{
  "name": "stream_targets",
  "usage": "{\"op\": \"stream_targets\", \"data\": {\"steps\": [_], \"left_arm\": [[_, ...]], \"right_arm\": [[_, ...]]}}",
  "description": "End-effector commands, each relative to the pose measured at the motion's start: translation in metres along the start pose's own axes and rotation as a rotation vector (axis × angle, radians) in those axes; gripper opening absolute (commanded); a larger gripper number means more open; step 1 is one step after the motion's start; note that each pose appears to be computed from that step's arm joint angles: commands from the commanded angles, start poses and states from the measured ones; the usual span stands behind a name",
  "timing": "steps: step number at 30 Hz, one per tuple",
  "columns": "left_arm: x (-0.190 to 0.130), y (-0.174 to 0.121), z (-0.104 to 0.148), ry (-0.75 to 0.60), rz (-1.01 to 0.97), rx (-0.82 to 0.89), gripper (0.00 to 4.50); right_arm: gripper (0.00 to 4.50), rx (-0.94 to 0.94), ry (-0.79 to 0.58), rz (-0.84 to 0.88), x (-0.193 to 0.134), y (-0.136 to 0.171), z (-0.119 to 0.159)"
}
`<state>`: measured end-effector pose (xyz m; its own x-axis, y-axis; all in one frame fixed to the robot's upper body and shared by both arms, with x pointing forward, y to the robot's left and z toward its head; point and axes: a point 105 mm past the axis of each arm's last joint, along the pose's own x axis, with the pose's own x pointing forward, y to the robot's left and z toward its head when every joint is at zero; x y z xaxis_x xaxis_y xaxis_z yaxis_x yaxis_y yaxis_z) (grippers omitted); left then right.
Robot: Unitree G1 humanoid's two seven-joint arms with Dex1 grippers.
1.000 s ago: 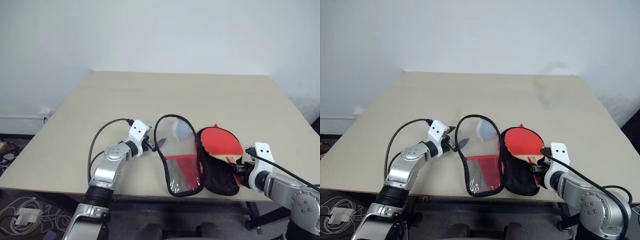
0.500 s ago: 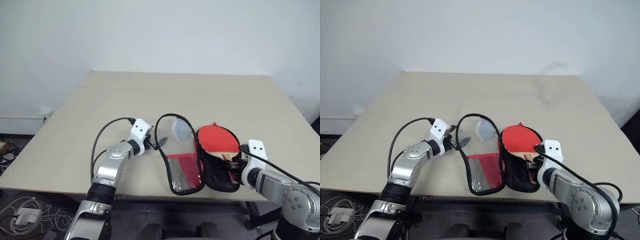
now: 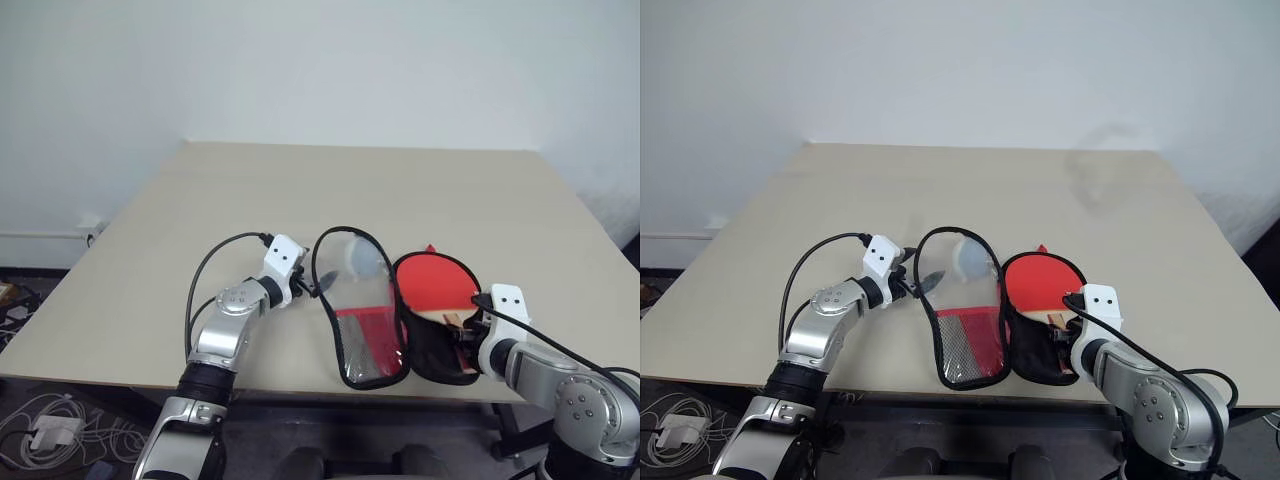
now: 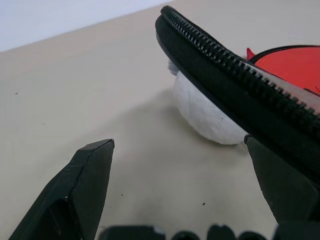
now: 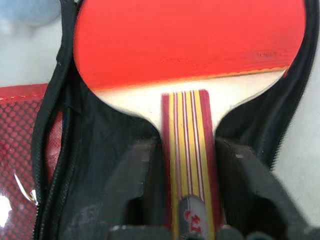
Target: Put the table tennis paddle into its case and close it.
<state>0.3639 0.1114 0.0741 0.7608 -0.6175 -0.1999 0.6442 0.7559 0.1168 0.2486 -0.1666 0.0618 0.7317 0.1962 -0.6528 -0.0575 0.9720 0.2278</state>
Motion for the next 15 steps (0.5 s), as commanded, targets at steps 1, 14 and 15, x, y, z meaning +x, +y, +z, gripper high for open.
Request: {"op": "stream_targets", "data": {"steps": [1,14,15], "left_arm": [[0.002,0.003,0.019,-0.049,0.001,0.050,4.50],[0.001,-0.012,0.017,-0.042,-0.088,0.064,4.50],[0.001,-0.019,0.016,-0.033,-0.132,0.077,4.50]], "right_arm": [[3.50,-0.012,-0.033,-0.006,-0.003,0.000,0.009],[4.49,-0.153,-0.373,0.160,-0.064,-0.011,0.081],[4.49,-0.168,-0.437,0.161,-0.075,-0.017,0.094]]}}
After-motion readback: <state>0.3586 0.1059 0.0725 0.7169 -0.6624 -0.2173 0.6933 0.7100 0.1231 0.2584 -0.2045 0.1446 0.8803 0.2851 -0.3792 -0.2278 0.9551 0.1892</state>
